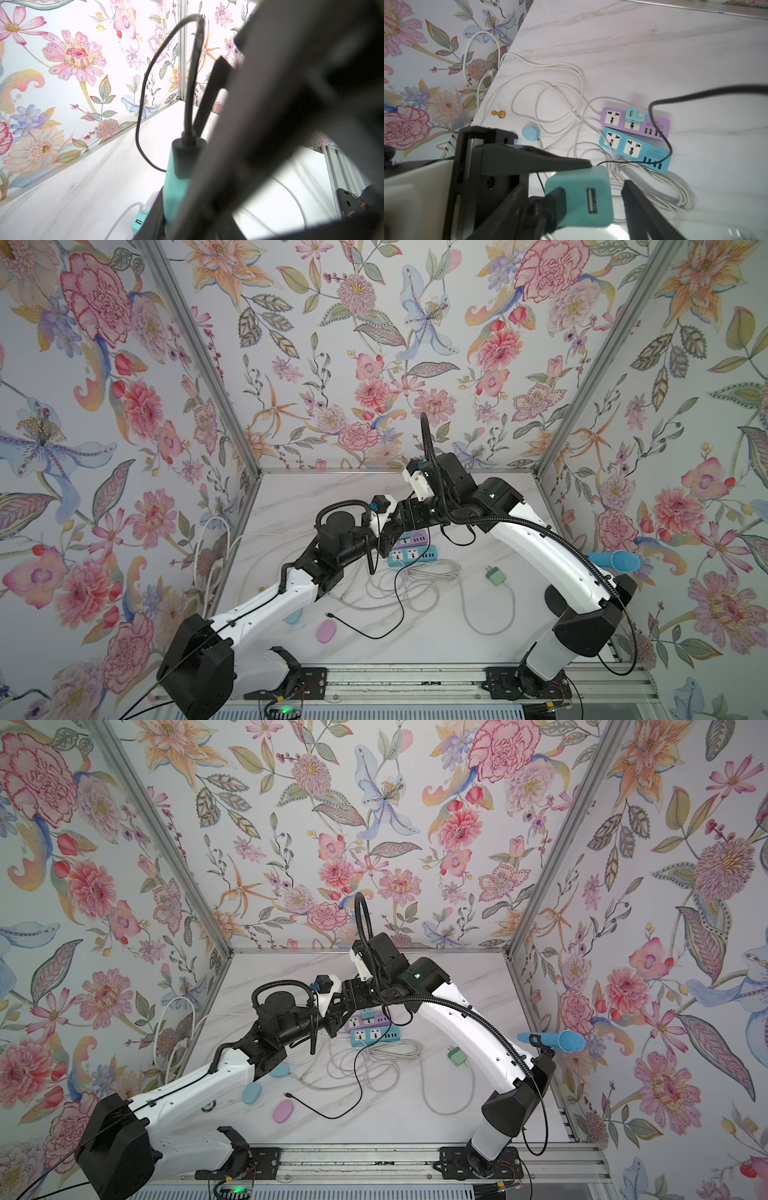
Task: Charge the bluetooth headset
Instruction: Pick up the plug from the center of the board.
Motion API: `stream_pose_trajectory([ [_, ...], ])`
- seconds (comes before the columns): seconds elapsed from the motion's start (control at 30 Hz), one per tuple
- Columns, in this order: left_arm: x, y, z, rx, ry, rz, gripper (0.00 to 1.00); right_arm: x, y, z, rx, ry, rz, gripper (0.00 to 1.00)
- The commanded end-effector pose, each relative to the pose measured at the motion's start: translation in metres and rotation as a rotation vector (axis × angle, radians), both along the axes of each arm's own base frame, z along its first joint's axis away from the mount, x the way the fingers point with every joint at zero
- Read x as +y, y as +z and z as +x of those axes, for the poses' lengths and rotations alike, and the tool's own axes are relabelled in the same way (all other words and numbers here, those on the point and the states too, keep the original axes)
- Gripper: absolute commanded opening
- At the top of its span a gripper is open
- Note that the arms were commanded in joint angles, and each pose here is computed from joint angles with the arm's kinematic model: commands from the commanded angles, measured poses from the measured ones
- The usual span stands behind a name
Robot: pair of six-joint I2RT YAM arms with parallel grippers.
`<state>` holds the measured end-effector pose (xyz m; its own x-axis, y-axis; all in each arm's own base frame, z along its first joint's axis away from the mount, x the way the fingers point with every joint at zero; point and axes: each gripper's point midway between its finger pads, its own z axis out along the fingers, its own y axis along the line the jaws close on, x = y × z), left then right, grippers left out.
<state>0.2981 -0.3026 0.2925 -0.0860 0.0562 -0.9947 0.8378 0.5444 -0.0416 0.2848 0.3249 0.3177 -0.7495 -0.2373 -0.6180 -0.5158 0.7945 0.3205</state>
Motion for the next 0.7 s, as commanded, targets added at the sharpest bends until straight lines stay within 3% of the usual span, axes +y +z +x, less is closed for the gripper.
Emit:
stream_pose_trajectory([
  [0.0, -0.002, 0.030, 0.000, -0.070, -0.004, -0.050, 0.00, -0.011, 0.019, -0.015, -0.068, 0.030, 0.008, 0.71],
  [0.37, -0.002, 0.024, -0.002, -0.064, -0.013, -0.037, 0.00, -0.020, 0.011, -0.019, -0.050, 0.011, 0.010, 0.72],
  [0.67, -0.002, 0.024, -0.003, -0.061, -0.016, -0.037, 0.00, -0.007, 0.018, 0.004, -0.102, -0.020, 0.018, 0.72],
])
